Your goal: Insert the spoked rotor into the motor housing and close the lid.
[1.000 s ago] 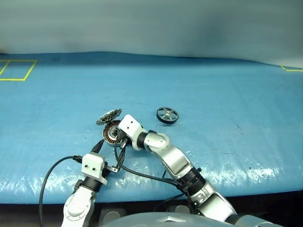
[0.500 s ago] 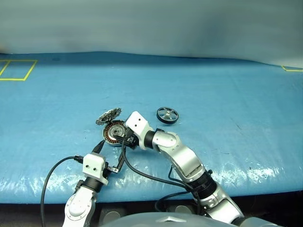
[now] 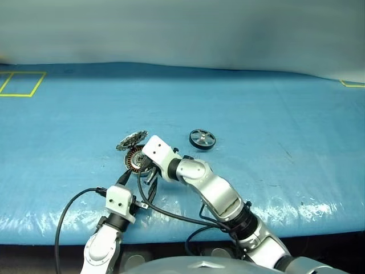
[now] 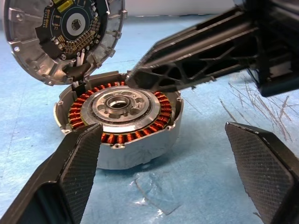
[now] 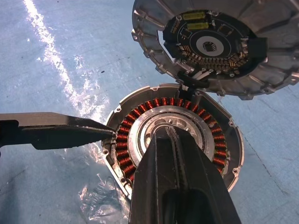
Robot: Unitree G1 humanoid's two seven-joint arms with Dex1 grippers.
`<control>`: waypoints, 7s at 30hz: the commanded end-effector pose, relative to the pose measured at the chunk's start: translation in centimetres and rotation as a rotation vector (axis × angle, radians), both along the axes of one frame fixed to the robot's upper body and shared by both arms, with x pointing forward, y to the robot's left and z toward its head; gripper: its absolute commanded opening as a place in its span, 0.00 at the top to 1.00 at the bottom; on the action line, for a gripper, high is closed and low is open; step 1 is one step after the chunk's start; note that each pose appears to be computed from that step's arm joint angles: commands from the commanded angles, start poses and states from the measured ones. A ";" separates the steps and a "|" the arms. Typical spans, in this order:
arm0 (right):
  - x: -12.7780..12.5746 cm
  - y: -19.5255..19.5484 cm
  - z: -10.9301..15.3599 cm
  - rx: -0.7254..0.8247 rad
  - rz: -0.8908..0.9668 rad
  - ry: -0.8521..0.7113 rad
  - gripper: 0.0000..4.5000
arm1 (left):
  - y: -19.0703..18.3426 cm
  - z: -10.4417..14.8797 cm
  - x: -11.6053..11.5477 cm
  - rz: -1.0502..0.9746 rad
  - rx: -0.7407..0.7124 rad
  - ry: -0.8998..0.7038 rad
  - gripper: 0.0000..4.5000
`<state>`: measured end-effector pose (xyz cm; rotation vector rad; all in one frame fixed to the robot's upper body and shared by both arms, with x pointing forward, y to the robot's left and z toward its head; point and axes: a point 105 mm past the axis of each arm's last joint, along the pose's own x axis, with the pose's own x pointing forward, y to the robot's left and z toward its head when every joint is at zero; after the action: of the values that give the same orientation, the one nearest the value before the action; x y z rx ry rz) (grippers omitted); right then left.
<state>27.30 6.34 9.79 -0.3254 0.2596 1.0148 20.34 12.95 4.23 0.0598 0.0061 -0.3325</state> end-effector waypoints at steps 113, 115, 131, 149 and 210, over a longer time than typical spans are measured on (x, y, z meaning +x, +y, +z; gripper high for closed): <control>7.2 -16.2 1.1 0.060 -0.669 0.172 0.23 | -0.6 1.7 -0.1 -0.012 0.027 -0.086 0.00; 7.1 -15.6 0.9 0.057 -0.648 0.181 0.23 | -0.5 1.7 -0.1 -0.010 0.027 -0.085 0.00; 5.8 -15.8 -1.9 -0.054 -0.648 0.213 0.23 | -0.5 1.6 -0.5 0.008 0.024 -0.081 0.00; 6.4 -14.4 2.6 0.211 -0.603 0.131 0.23 | -0.5 1.6 -0.5 0.002 0.022 -0.077 0.00; 5.7 -14.1 -2.7 0.034 -0.755 0.230 0.50 | -0.4 1.6 -0.1 0.003 0.027 -0.085 0.00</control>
<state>33.07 -7.54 8.10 -0.0639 0.4687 0.3129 20.21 12.51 5.06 0.1007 -0.0401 -0.3283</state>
